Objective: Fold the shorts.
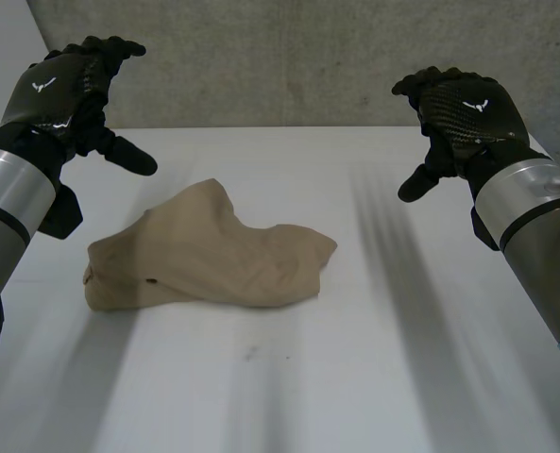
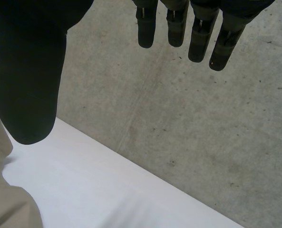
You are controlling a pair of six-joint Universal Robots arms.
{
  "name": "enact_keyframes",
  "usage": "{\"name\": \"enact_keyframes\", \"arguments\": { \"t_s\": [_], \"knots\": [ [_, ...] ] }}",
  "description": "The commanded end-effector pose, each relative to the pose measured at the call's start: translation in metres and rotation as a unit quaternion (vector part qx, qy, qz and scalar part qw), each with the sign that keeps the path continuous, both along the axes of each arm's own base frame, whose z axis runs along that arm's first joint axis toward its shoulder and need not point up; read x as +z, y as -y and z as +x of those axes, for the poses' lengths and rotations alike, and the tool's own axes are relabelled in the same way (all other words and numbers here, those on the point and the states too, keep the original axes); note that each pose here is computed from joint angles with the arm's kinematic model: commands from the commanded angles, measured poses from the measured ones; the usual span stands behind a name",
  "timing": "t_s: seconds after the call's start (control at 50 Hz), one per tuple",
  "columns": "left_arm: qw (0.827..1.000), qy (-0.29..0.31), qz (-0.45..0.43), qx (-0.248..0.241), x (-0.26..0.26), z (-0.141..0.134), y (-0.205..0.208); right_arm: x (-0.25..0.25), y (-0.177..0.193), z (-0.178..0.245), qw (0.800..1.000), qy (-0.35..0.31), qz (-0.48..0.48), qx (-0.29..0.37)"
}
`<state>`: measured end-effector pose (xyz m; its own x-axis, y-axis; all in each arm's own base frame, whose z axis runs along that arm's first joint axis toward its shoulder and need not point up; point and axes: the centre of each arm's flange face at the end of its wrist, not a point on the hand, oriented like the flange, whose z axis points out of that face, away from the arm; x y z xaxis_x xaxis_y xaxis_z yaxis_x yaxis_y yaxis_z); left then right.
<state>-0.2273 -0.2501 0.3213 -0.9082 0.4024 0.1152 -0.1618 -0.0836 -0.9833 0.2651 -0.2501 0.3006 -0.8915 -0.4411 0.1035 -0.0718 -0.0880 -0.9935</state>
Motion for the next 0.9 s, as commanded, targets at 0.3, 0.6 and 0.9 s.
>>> {"name": "enact_keyframes", "arguments": {
  "t_s": [0.3, 0.6, 0.9],
  "knots": [
    [0.985, 0.15, 0.076, 0.035, -0.073, 0.009, 0.04, 0.0, 0.0, 0.001, 1.0, -0.016, -0.008, 0.009],
    [0.96, 0.182, 0.201, 0.069, -0.147, 0.039, 0.088, -0.002, 0.001, 0.001, 1.0, -0.021, -0.008, 0.008],
    [0.979, 0.171, -0.035, 0.103, 0.004, 0.021, 0.114, 0.002, 0.012, -0.008, 0.999, -0.037, -0.023, -0.013]
  ]
}}
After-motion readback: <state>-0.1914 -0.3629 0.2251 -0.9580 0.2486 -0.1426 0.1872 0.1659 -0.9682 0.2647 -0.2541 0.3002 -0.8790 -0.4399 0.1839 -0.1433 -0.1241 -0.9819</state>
